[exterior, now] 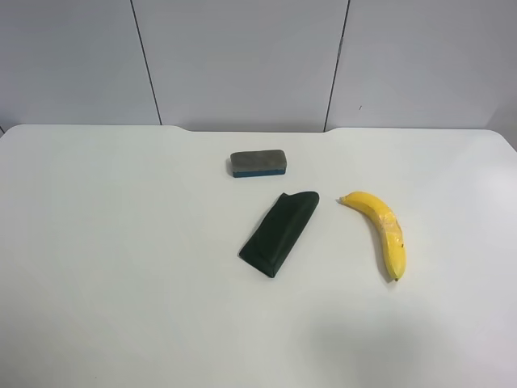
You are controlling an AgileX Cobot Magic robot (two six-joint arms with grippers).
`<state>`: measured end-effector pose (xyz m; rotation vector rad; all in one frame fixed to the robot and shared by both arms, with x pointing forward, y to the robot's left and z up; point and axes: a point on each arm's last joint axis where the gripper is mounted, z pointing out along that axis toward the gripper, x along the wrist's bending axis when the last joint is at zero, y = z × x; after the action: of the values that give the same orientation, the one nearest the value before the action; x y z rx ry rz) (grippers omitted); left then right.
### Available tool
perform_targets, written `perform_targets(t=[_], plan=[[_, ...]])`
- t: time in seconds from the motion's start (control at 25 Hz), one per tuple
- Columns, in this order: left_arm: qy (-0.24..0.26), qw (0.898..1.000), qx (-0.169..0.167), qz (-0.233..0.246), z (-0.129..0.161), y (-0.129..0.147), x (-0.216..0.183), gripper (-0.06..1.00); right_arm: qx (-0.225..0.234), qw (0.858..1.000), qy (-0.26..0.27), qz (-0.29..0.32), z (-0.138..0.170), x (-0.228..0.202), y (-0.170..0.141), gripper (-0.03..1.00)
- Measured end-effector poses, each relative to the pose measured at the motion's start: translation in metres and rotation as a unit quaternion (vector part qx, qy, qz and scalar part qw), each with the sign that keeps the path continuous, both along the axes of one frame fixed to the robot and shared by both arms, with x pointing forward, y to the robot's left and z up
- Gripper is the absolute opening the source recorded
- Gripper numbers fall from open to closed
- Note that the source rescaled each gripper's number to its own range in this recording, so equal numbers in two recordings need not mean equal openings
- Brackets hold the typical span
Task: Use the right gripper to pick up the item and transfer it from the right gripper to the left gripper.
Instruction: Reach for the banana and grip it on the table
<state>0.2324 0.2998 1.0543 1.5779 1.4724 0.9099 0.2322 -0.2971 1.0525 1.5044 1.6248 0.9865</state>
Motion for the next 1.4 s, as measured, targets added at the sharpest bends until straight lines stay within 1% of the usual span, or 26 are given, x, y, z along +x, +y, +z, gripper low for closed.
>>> perform_targets(t=[0.84,0.92,1.04,1.12,1.28,1.4], plan=[[0.000,1.000,0.000,0.000,0.000,0.000,0.000,1.00,0.002,1.000,0.004,0.001,0.001,0.001,0.000,1.00],[0.000,1.000,0.000,0.000,0.000,0.000,0.000,1.00,0.005,1.000,0.019,0.002,0.007,0.007,0.001,1.00],[0.000,1.000,0.000,0.000,0.000,0.000,0.000,1.00,0.002,0.999,0.051,0.001,0.025,0.023,0.002,1.00],[0.000,1.000,0.000,0.000,0.000,0.000,0.000,1.00,0.000,0.996,0.084,0.001,0.035,0.040,0.003,1.00],[0.000,1.000,0.000,0.000,0.000,0.000,0.000,1.00,-0.006,0.989,0.151,-0.001,0.051,0.081,0.005,1.00],[0.000,1.000,0.000,0.000,0.000,0.000,0.000,1.00,-0.015,0.978,0.208,-0.003,0.051,0.116,0.006,1.00]])
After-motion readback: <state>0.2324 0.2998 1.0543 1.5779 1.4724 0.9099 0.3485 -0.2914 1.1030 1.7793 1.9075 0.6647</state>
